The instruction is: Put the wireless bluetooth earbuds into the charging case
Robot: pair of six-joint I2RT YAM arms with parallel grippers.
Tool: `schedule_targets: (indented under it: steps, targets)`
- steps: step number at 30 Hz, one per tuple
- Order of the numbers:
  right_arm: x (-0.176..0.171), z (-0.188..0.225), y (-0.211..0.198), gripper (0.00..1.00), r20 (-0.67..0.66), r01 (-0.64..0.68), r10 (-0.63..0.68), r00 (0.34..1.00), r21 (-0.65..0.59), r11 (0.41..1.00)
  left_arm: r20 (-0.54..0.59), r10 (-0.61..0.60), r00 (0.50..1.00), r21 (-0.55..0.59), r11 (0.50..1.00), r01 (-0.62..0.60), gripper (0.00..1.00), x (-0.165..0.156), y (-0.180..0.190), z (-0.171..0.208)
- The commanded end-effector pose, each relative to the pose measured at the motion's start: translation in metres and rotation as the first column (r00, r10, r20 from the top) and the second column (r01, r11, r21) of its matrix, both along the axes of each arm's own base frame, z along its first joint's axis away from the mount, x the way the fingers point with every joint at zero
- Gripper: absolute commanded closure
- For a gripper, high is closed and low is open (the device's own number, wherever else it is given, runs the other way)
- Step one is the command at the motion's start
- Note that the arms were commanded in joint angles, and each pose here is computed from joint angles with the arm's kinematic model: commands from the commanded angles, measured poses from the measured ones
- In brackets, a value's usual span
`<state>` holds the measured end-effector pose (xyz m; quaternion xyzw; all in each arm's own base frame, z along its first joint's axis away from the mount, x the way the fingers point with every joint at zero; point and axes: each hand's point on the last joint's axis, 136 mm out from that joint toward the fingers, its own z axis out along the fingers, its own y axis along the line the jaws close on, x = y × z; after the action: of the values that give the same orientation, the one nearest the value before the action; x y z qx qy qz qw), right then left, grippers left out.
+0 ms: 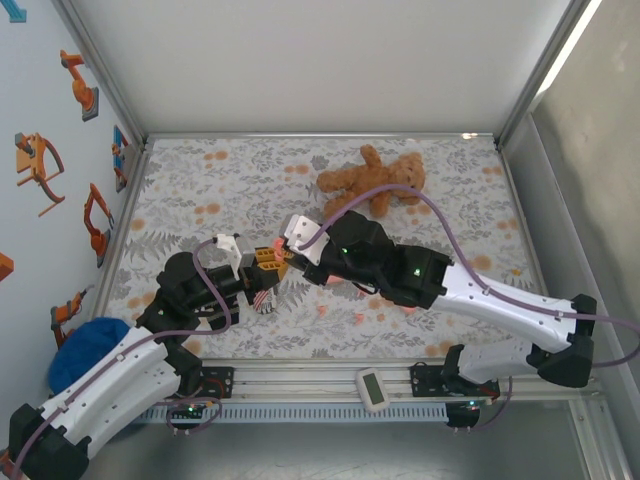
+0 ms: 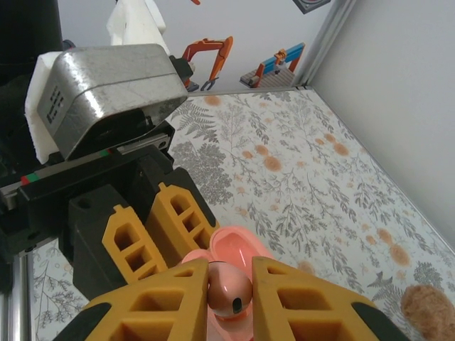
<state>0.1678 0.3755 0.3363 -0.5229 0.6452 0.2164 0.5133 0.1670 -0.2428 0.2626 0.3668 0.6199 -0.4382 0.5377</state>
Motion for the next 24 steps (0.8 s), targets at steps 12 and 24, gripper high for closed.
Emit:
schedule_targets:
  steps: [12,24]
  targets:
    - [0.012,0.001,0.002,0.79,0.058,0.059,-0.059,0.997,-0.009,0.998,0.037,-0.028,0.999,-0.038,0.999,0.03,0.97,-0.007,-0.001,0.015]
    - [0.012,-0.012,0.006,0.79,0.036,0.059,-0.057,0.998,-0.037,0.998,0.039,-0.03,0.999,-0.037,0.999,0.031,0.97,-0.008,-0.001,0.016]
